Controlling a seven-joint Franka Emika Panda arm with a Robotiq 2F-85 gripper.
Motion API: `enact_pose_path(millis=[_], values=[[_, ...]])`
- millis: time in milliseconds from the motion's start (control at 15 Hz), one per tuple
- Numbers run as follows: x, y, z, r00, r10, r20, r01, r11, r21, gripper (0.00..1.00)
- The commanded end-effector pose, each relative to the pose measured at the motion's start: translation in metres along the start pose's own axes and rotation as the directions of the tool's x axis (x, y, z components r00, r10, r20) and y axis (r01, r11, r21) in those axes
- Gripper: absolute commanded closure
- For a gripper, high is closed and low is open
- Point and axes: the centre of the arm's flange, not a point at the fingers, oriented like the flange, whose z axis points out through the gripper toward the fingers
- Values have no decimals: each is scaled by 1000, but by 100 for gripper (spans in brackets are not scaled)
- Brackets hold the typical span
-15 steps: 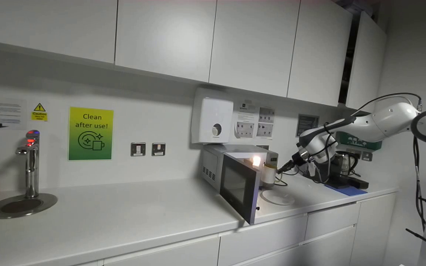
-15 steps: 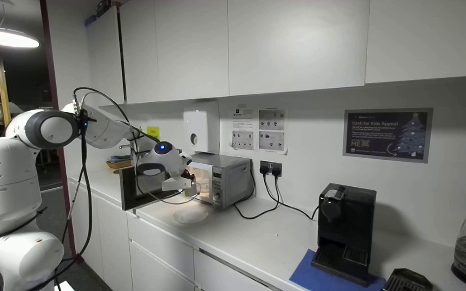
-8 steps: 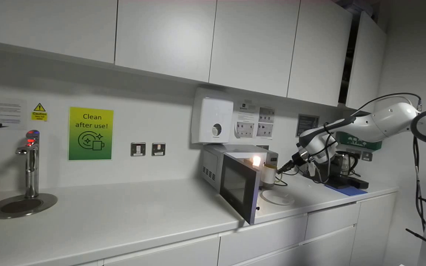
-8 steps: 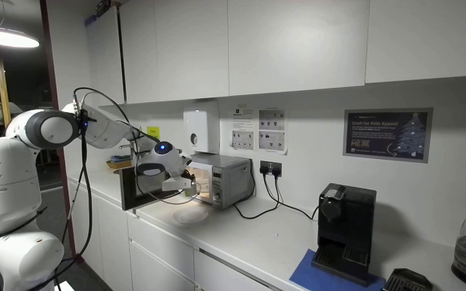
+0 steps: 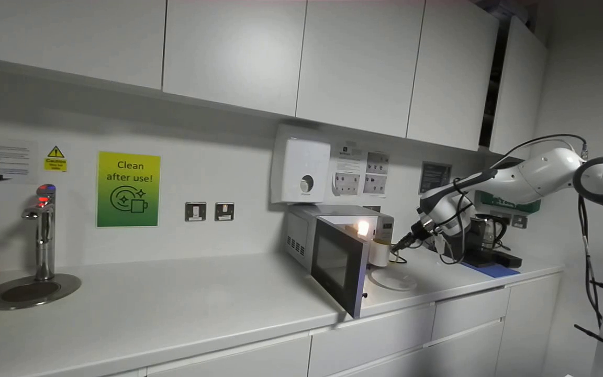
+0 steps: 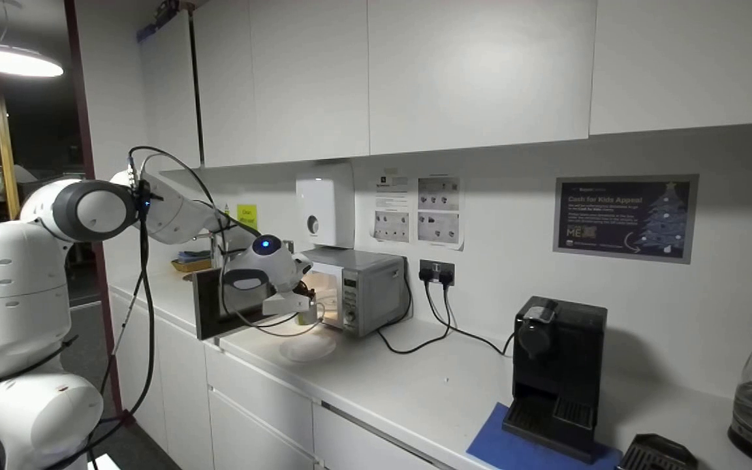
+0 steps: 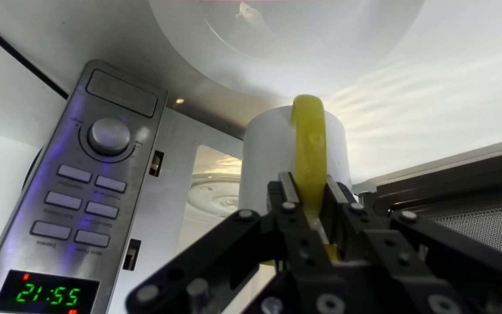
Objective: Put the white mug in the microwave.
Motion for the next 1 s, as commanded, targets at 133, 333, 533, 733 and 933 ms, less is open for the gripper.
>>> enact_pose_path(millis=[133, 333, 533, 733, 933], values=[[20, 4, 8, 999, 1, -42, -2, 999, -43, 96], [29, 3, 16, 999, -10, -48, 8, 999, -54, 96], [41, 0, 28, 998, -28, -48, 24, 998, -63, 96], [52, -3, 40, 998, -41, -56, 38, 997, -63, 96], [64, 1, 45, 996, -48, -76, 42, 996, -80, 96]])
